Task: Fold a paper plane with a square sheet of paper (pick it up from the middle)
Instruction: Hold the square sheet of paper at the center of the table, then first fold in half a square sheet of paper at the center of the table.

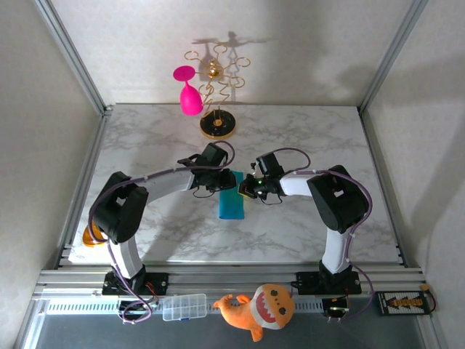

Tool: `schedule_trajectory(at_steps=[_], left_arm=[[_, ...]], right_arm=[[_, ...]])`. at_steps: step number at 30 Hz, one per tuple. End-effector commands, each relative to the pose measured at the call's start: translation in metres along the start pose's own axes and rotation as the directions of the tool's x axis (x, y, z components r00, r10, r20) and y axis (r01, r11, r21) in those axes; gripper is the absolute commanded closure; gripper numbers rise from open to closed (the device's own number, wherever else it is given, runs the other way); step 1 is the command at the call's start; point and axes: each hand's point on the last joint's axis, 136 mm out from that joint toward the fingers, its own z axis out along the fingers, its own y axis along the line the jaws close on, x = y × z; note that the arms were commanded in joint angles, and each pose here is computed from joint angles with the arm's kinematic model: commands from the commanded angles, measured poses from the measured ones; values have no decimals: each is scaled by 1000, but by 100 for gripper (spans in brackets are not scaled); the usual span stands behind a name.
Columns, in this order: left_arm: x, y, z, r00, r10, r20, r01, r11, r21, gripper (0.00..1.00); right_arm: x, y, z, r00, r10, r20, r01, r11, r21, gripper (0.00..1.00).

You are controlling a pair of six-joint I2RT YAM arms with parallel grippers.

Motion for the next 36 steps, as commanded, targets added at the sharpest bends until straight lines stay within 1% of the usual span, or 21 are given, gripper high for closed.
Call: schedule_trajectory(at_steps=[1,3,9,14,18,25,32,36], left_arm=[[13,-8,18,997,-8,-73,10,999,38,79],[16,-5,25,996,-7,-86,9,1000,18,80],[15,11,35,997,13,-82,-19,997,-74,82],[21,26,46,994,12,-111,-24,993,-112,83],[21,42,46,994,-1,-106,-15,989,-146,84],[21,56,43,995,-19,-99,4,989,-146,84],[24,83,36,993,-68,-98,52,987,-152,84],[26,100,28,989,-101,-107,88,989,-120,83]], right_arm=[[74,-131,15,980,156,-122,-84,886,456,99],[74,-131,15,980,159,-121,-88,885,458,100],[78,-135,15,979,168,-117,-93,874,478,100],[81,-138,15,978,170,-122,-87,862,500,100],[82,-142,12,978,171,-121,-85,851,519,100],[84,-146,11,977,173,-125,-81,844,530,100],[88,-155,7,977,168,-132,-64,820,569,100],[94,-164,2,975,163,-148,-42,797,603,100]])
